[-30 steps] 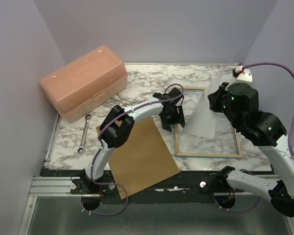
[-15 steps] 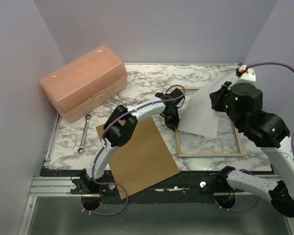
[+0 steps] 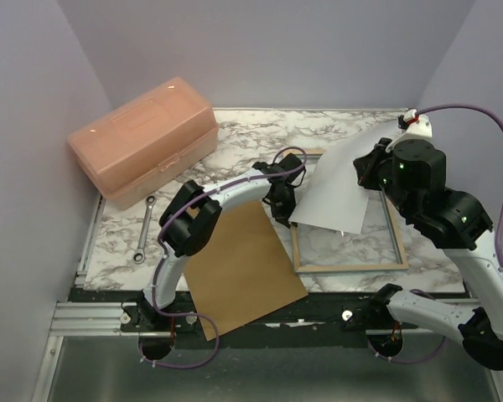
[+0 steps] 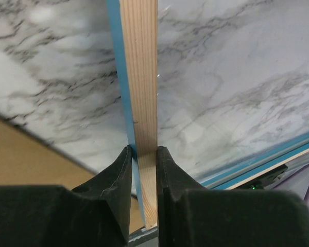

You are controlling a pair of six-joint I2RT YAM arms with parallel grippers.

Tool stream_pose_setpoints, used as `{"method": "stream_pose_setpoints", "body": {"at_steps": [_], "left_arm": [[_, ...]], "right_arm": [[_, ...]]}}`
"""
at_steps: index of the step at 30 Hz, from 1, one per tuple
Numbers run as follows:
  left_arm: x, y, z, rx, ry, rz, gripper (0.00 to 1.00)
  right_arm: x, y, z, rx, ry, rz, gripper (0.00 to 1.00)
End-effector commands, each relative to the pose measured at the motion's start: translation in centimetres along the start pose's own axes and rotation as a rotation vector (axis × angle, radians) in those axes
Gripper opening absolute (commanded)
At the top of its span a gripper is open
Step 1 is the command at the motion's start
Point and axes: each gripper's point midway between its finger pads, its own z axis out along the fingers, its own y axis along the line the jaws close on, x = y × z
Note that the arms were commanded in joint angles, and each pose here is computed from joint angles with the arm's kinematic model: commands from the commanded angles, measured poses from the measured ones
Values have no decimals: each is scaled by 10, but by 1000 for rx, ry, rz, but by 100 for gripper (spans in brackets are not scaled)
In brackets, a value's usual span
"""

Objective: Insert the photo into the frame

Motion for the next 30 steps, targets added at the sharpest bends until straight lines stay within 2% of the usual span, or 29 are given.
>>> {"method": "stream_pose_setpoints", "body": {"at_steps": [1,5,11,20,30], "left_arm": [[-9,-33,-52,195,-75,52,11],[-8,-26,-64,248,-86,36,11],[-7,3,-75,205,-114,45,11],[1,78,-81,42,-134,83,10],[12,154,-87,-55,-149,8,10]], "right_arm": [[-2,14,0,-72,16,-7,0],[-3,24,1,-110,27,-7,0],[4,37,6,-164,59,-10,0],[27,64,14,-294,128,-2,0],[52,90,29,-404,200,12,1]]}}
